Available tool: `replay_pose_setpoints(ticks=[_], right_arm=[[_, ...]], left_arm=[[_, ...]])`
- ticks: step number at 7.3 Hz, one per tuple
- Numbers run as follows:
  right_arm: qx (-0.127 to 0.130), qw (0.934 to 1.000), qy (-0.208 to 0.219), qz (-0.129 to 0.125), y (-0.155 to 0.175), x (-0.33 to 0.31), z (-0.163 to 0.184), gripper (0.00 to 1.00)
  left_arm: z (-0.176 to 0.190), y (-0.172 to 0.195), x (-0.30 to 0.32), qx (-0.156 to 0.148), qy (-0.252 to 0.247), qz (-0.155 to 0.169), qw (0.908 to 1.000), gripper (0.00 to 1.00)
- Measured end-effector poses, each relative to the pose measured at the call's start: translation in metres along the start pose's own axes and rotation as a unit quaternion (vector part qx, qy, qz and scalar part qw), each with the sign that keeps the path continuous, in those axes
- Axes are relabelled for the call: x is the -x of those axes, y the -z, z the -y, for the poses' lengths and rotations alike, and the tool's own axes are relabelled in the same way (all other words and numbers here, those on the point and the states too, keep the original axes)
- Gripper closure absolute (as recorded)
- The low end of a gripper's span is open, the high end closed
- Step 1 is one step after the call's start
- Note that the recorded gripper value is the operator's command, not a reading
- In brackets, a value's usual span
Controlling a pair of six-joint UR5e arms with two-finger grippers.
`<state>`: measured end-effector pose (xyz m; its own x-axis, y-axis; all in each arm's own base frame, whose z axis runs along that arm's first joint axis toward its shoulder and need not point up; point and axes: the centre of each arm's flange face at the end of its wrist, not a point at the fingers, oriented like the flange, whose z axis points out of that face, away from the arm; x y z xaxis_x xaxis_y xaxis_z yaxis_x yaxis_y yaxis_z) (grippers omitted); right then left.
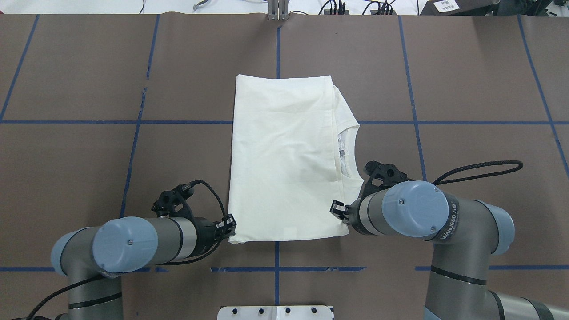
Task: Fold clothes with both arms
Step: 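Grasp the near edge of the shirt with both grippers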
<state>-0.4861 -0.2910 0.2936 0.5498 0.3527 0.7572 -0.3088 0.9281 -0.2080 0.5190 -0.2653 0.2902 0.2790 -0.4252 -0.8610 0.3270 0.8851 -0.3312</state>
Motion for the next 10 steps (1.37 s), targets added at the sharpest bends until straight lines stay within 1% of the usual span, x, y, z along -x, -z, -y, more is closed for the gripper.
replay_pose_setpoints(ticks=[1,2,3,4,5,7,9,10], right_arm=[[0.018,0.9997,0.011,0.009,0.008,0.003,-0.02,1.0],[0.038,0.9988,0.026,0.018,0.018,0.003,-0.045,1.0],[0.057,0.9974,0.04,0.021,0.028,-0.007,-0.067,1.0],[0.071,0.996,0.051,0.018,0.034,-0.022,-0.084,1.0],[0.079,0.9951,0.059,0.014,0.037,-0.033,-0.094,1.0],[0.084,0.9943,0.064,0.013,0.046,-0.045,-0.099,1.0],[0.086,0.9941,0.064,0.02,0.067,-0.056,-0.093,1.0],[0.077,0.995,0.057,0.03,0.077,-0.054,-0.081,1.0]], left_arm=[[0.001,0.019,0.008,0.006,-0.016,-0.003,0.9998,1.0],[0.0,0.033,0.009,0.012,-0.022,-0.01,0.9996,1.0],[-0.006,0.044,0.005,0.019,-0.011,-0.019,0.9996,1.0],[-0.022,0.054,0.002,0.035,0.012,-0.026,0.999,1.0],[-0.043,0.064,-0.001,0.055,0.033,-0.033,0.9974,1.0],[-0.079,0.079,-0.003,0.077,0.062,-0.043,0.9942,1.0],[-0.105,0.091,-0.002,0.083,0.073,-0.035,0.9933,1.0],[-0.104,0.104,-0.009,0.078,0.074,-0.036,0.9936,1.0]])
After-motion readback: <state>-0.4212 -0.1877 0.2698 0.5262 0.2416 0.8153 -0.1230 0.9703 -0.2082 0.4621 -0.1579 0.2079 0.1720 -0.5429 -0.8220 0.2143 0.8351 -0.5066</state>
